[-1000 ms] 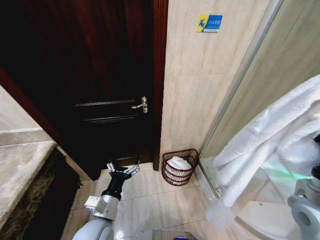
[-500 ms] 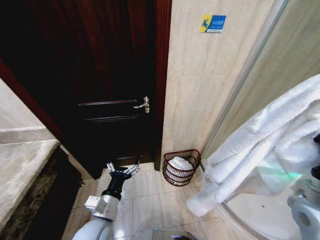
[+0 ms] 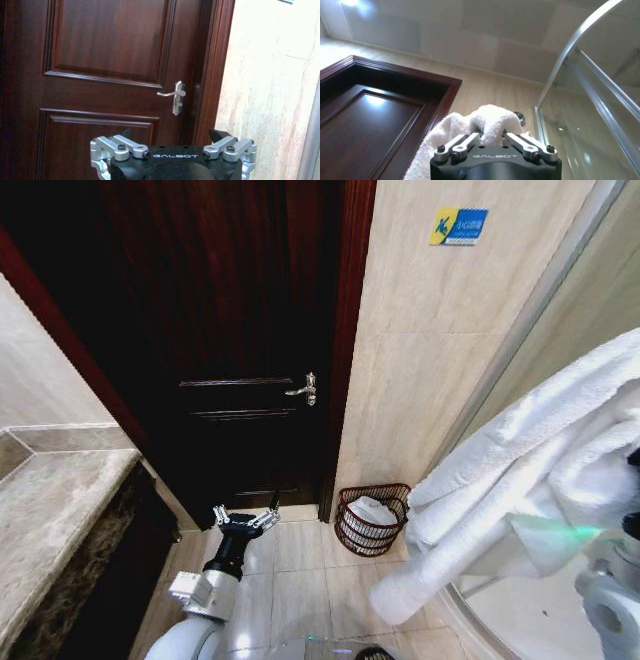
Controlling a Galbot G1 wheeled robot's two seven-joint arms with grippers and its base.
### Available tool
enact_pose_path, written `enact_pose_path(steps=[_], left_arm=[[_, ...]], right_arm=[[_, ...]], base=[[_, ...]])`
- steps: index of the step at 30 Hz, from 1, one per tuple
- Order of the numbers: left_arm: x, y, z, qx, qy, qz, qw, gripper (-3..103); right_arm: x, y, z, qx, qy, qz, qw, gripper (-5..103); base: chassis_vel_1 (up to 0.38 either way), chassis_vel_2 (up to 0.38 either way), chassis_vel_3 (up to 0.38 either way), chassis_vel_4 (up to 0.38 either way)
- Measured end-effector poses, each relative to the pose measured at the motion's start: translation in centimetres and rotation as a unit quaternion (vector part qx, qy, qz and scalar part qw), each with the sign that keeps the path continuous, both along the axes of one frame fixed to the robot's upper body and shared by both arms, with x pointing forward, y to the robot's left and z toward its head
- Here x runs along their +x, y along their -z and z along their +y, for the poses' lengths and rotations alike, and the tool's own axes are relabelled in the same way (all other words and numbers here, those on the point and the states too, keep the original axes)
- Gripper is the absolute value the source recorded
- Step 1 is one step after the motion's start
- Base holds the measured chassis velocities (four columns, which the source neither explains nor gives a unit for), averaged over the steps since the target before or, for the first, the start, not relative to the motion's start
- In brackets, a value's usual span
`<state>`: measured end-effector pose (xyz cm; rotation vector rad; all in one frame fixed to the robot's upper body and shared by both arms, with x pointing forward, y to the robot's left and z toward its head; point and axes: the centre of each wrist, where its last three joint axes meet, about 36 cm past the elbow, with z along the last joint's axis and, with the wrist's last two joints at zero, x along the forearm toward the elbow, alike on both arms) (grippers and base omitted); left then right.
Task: Discard the used towel into the hamper.
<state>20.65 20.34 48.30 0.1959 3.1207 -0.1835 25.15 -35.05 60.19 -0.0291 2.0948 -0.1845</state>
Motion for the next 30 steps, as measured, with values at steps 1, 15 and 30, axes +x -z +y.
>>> enact_pose_path(steps=[1, 15, 30], left_arm=[[0.00, 0.00, 0.00, 0.000, 0.000, 0.000, 1.0000, 100], [0.00, 0.00, 0.00, 0.000, 0.000, 0.000, 1.0000, 100], [0.00, 0.00, 0.00, 0.000, 0.000, 0.000, 1.0000, 100]], right_arm=[[0.00, -0.01, -0.01, 0.000, 0.000, 0.000, 1.000, 10], [0.12, 0.02, 0.13, -0.001, -0.005, 0.000, 1.000, 10], [0.28, -0.03, 0.27, -0.002, -0.011, -0.004, 1.000, 10]], base=[[0.000, 0.000, 0.000, 0.000], [0.000, 0.000, 0.000, 0.000], [0.005, 0.006, 0.004, 0.008]])
